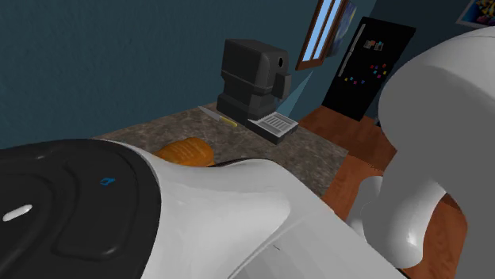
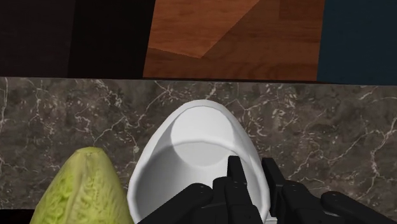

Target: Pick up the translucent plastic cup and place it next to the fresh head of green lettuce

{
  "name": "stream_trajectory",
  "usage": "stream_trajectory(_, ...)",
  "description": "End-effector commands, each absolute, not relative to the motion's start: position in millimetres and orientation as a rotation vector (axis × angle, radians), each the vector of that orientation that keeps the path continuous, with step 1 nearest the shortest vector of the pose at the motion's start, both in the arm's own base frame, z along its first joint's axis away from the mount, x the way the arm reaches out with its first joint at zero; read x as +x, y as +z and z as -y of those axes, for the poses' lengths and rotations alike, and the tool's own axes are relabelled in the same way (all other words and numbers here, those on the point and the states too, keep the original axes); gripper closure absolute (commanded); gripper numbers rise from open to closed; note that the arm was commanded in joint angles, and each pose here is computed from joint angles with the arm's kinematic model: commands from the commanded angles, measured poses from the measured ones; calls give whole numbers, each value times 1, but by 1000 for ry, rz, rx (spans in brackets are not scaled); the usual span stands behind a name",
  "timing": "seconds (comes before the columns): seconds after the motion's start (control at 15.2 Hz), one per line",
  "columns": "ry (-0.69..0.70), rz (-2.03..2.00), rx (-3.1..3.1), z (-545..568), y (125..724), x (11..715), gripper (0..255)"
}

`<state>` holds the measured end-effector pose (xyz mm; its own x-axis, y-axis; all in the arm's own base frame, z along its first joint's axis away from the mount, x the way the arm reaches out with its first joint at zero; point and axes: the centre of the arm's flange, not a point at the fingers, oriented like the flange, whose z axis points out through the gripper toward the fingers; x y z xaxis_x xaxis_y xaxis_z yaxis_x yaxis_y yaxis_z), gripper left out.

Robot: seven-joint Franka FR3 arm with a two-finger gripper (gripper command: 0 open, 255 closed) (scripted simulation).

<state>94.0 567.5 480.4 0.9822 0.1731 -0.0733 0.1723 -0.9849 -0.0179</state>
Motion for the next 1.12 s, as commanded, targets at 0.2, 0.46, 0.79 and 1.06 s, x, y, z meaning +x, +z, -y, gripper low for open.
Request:
stream_trajectory(0.2,116,271,-3115,-567,454,95,255)
stream_trajectory(0.46,116,271,-3115,-567,433,95,255)
stream_trajectory(0.79,116,271,-3115,-567,406,95,255)
stream_trajectory(1.06,116,271,-3115,-567,385,95,255)
